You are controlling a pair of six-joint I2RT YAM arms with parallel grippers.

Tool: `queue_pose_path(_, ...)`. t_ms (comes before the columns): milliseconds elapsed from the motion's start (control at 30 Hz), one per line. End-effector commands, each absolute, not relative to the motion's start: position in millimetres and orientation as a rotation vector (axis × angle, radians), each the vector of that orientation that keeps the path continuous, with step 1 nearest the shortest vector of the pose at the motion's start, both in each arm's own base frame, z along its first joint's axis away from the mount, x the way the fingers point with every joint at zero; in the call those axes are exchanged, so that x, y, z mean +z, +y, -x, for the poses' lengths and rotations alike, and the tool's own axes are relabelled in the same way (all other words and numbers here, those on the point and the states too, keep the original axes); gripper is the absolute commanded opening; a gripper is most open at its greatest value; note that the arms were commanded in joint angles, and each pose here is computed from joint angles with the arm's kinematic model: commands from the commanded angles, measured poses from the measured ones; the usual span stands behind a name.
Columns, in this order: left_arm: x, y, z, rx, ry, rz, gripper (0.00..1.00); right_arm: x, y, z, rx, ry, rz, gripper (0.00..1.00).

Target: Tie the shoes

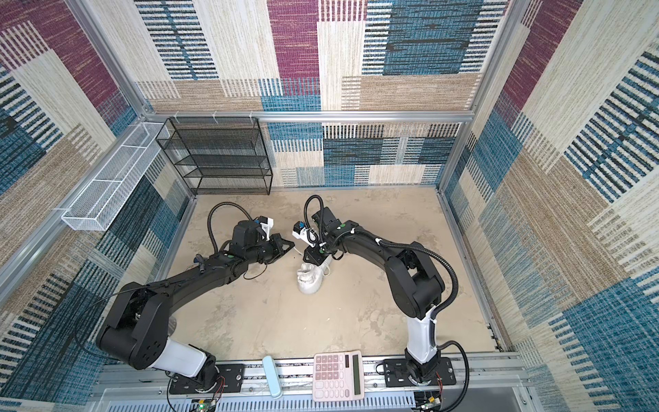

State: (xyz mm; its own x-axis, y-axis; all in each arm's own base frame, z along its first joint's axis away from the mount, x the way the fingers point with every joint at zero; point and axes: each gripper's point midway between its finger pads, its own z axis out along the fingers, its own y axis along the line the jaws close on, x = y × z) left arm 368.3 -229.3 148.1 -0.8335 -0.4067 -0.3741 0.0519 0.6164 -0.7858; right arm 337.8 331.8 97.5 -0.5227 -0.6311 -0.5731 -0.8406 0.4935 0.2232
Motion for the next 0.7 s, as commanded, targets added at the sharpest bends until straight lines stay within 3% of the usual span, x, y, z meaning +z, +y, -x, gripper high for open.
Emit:
queue_pose_path(0,156,-229,-371,-1.133,2.278,0.221,0.00,106,340,-344,0.719,2.260,1.166,0.27)
queue_pose_path(267,163,-225,-371,-1.114,2.267,0.216,0.00,88,329,-346,0.636,2.297,1.161,0.17)
queue_pose_path(667,157,-212,-372,-1.088,2.277,0.250,0.00,78,318,-340,0.578,2.340,1.179,0.16)
